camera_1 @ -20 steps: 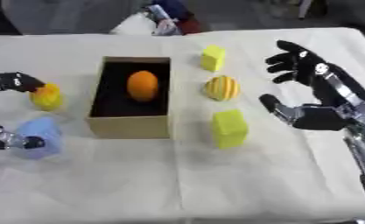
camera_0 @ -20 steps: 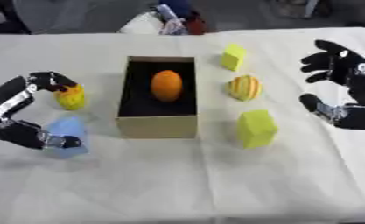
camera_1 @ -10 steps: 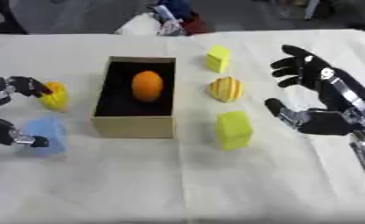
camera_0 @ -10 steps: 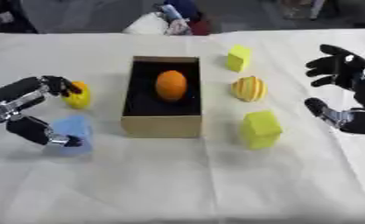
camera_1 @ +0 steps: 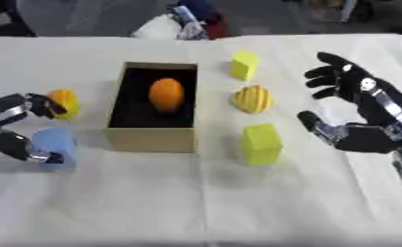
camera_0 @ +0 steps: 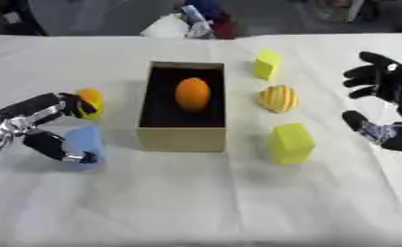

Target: Pick up objects on the table and place them in the box.

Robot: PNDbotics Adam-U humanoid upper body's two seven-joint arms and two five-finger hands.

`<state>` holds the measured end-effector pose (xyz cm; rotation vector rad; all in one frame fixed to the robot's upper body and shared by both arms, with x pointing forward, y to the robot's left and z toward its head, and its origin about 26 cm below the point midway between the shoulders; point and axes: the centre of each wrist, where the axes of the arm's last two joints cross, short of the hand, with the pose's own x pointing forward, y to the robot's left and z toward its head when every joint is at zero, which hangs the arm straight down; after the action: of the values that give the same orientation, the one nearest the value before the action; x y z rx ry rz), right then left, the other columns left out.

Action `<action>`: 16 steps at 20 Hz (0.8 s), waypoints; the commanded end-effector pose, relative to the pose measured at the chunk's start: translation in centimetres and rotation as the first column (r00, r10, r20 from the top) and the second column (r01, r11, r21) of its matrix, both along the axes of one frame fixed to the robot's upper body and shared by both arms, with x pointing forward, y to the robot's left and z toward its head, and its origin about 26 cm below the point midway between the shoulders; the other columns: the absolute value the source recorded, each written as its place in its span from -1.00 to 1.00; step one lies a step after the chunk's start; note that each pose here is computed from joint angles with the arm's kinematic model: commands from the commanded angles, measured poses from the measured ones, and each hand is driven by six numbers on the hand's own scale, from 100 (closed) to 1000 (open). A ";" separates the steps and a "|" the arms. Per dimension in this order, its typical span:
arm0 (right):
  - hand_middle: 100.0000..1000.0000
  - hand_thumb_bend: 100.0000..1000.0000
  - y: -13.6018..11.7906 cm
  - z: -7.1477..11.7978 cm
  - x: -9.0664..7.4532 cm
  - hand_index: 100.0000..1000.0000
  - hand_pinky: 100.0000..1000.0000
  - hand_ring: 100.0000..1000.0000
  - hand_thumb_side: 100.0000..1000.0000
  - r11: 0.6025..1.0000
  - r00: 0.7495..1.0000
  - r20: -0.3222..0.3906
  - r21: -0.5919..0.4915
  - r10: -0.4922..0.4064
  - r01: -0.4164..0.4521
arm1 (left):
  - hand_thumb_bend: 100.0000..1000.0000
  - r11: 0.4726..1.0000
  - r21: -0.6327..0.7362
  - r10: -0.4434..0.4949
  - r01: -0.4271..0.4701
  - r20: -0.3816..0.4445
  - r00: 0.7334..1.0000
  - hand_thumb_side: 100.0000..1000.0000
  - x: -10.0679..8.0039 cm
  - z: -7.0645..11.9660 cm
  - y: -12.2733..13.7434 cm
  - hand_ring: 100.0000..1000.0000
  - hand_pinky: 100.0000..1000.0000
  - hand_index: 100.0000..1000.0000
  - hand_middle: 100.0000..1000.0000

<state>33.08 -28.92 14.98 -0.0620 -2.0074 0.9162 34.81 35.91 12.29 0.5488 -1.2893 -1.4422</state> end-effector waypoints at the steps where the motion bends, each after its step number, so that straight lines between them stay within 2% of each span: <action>1: 0.54 -0.44 -0.4 0.9 0.0 1.00 0.42 0.57 -0.64 1.000 1.000 0.022 -0.019 -0.002 0.003 | 0.44 0.999 0.041 -0.014 0.014 -0.017 1.000 -0.34 0.0 0.7 0.3 0.37 0.49 0.58 0.38; 5: 0.54 -0.44 -0.5 0.9 0.0 1.00 0.42 0.57 -0.64 1.000 1.000 0.021 -0.020 -0.004 0.004 | 0.33 0.997 0.075 -0.022 0.027 -0.068 0.997 -0.44 -0.4 0.3 0.6 0.29 0.41 0.52 0.26; 9: 0.54 -0.45 -0.5 0.9 0.0 1.00 0.42 0.57 -0.63 1.000 1.000 0.020 -0.020 -0.006 0.006 | 0.14 0.995 0.098 -0.006 0.014 -0.082 0.997 -0.60 -0.8 0.0 0.9 0.13 0.29 0.40 0.09; 10: 0.54 -0.46 -0.5 0.9 0.0 1.00 0.42 0.58 -0.63 1.000 1.000 0.019 -0.020 -0.006 0.007 | 0.03 0.995 0.095 0.001 0.006 -0.076 0.997 -0.69 -0.9 0.0 1.0 0.00 0.15 0.28 -0.06; 11: 0.54 -0.46 -0.5 0.9 0.1 1.00 0.42 0.58 -0.63 1.000 1.000 0.019 -0.020 -0.007 0.008 | 0.00 0.996 0.087 0.011 -0.005 -0.065 0.998 -0.71 -1.0 -0.1 1.1 -0.04 0.12 0.26 -0.09; 12: 0.54 -0.57 -0.5 0.9 0.1 1.00 0.42 0.58 -0.60 1.000 1.000 0.018 -0.019 -0.009 0.009 | -0.15 0.997 0.079 0.020 -0.016 -0.049 0.999 -0.79 -1.1 -0.1 1.2 -0.16 -0.01 0.14 -0.21; 14: 0.54 -0.67 -0.5 0.8 0.1 1.00 0.42 0.58 -0.57 1.000 1.000 0.017 -0.017 -0.015 0.016 | -0.29 0.997 0.058 0.041 -0.041 0.002 0.999 -0.86 -1.3 0.1 1.3 -0.24 -0.11 0.06 -0.31; 16: 0.53 -0.68 -0.6 0.8 0.0 1.00 0.42 0.58 -0.57 1.000 1.000 0.016 -0.014 -0.020 0.020 | -0.39 0.997 0.028 0.064 -0.066 0.067 0.996 -0.90 -1.4 0.5 1.2 -0.32 -0.19 0.00 -0.40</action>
<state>33.11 -28.97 14.89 -0.0660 -1.9997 0.9074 33.41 36.45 11.13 0.5809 -1.2593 -1.4153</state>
